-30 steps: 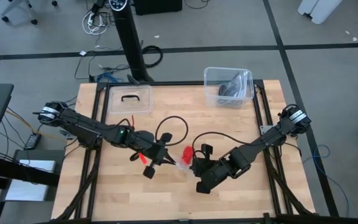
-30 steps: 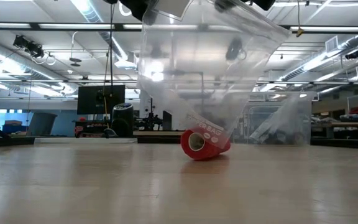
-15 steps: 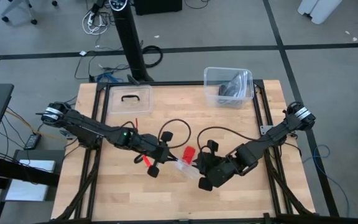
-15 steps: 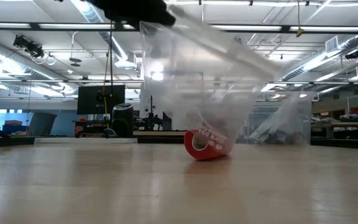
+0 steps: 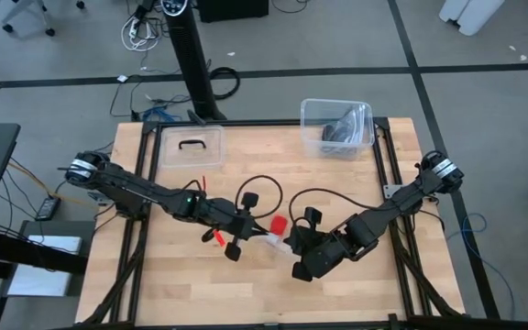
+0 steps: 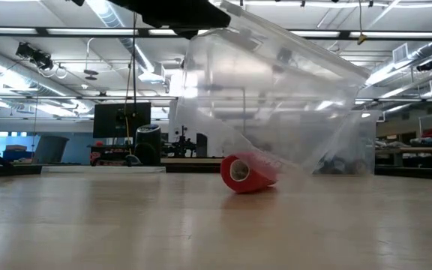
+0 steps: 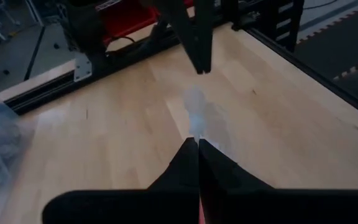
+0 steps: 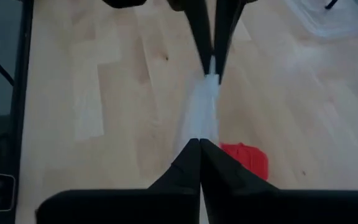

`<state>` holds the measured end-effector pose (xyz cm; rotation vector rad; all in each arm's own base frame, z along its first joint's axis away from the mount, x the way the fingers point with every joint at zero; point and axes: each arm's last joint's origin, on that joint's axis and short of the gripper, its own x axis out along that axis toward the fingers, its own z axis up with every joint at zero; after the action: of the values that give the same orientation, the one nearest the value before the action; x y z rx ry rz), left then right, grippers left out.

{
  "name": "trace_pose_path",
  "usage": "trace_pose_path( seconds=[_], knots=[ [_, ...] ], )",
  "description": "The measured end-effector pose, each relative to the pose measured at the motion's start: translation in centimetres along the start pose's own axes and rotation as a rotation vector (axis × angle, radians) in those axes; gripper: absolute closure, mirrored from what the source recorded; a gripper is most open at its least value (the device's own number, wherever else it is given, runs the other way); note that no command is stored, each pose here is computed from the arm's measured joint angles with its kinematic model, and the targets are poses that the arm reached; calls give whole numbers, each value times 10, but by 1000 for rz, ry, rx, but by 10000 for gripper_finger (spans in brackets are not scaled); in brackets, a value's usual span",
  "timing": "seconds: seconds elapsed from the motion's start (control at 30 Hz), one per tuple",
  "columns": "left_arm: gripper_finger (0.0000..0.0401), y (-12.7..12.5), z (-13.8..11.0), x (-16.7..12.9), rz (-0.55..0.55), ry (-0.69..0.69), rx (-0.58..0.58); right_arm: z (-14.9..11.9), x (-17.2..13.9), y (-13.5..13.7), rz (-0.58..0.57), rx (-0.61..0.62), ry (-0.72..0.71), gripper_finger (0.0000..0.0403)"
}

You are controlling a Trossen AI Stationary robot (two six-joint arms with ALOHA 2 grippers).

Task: Roll bandage
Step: Put the red bandage into the transparent zip bag

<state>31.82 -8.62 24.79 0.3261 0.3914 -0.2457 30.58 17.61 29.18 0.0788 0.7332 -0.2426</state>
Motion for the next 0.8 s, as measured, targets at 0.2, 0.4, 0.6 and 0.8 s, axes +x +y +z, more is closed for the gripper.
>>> trace_pose_path(
  seconds=[0.2,0.4,0.6,0.8],
  knots=[
    [401,2,3,-2,16,-26,-3,-2,2,-2,-12,8,13,401],
    [401,2,4,-2,17,-34,-4,-2,5,-9,-42,1,45,402],
    [401,2,4,-2,18,-37,-4,-1,9,-14,-35,6,80,402],
    [401,3,4,-2,57,-21,-7,-1,9,-14,-28,14,78,402]
  ],
)
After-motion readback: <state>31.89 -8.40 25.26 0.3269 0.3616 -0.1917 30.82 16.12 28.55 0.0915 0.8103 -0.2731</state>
